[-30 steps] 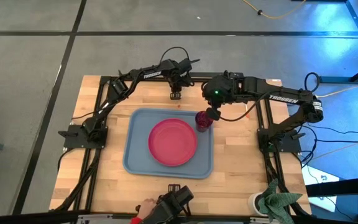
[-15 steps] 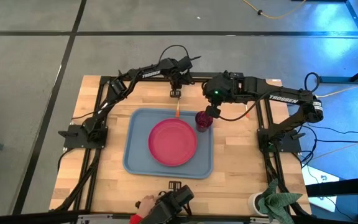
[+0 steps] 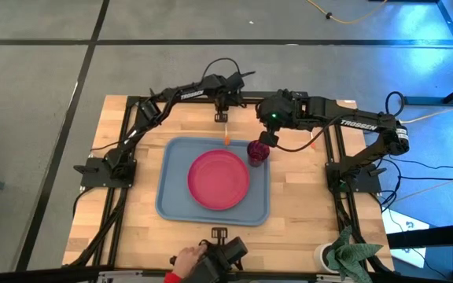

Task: Pick and place plate/cup/fork/spoon on tray
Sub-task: Put the orange fork on the blue serving tray to the left of the red plate

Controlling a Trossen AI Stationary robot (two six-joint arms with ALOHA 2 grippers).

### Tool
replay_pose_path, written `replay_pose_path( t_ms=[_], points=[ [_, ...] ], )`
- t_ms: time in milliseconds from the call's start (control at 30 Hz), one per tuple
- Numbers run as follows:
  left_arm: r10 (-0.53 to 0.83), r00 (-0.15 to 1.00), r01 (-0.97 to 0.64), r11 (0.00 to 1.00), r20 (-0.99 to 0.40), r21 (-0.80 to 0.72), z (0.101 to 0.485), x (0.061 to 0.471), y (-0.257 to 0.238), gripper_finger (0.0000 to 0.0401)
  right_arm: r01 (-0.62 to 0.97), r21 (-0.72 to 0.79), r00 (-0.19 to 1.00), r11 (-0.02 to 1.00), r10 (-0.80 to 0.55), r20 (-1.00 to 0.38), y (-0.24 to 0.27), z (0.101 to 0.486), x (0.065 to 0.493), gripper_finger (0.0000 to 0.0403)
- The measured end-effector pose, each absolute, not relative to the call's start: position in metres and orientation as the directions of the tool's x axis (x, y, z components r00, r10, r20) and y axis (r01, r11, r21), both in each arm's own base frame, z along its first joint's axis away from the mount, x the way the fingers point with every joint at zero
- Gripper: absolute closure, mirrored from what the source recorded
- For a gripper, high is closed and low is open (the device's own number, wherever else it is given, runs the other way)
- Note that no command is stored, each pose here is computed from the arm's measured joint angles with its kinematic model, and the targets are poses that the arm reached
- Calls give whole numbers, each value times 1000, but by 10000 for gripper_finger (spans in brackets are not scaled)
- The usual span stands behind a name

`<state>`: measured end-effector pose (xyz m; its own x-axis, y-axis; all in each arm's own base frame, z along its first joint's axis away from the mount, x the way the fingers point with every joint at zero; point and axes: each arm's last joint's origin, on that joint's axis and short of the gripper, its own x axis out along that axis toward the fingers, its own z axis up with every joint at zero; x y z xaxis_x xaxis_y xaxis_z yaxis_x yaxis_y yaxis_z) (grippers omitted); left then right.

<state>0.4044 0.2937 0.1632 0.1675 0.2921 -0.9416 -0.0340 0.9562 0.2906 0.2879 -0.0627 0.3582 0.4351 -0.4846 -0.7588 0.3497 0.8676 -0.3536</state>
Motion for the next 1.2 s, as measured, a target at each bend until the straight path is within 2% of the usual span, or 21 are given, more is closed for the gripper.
replay_pose_path(
  t_ms=[367, 567, 667, 800, 900, 1000, 1067, 1200],
  points=[
    [357, 146, 57, 928, -923, 368, 173, 416, 273, 401, 337, -362, 445, 869, -486, -752, -63, 359, 289, 353],
    [341, 207, 27, 935, -917, 354, 205, 412, 265, 401, 324, -366, 434, 872, -481, -762, -63, 358, 288, 353],
    [309, 241, -79, 951, -920, 298, 233, 401, 258, 401, 296, -380, 410, 876, -476, -778, -62, 359, 284, 353],
    [268, 255, -361, 918, -929, 166, 268, 382, 247, 401, 340, -352, 426, 872, -476, -770, -61, 373, 281, 353],
    [254, 284, -564, 824, -925, 53, 287, 374, 241, 401, 401, -303, 451, 865, -474, -757, -61, 384, 280, 353],
    [266, 305, -738, 672, -914, -51, 295, 375, 235, 401, 438, -273, 472, 857, -477, -741, -61, 393, 279, 353],
    [250, 298, -764, 641, -921, -73, 291, 377, 233, 401, 445, -266, 481, 855, -479, -734, -60, 396, 279, 353],
    [199, 310, -750, 652, -930, -111, 285, 381, 230, 399, 411, -292, 484, 863, -479, -733, -60, 397, 279, 353]
  ],
)
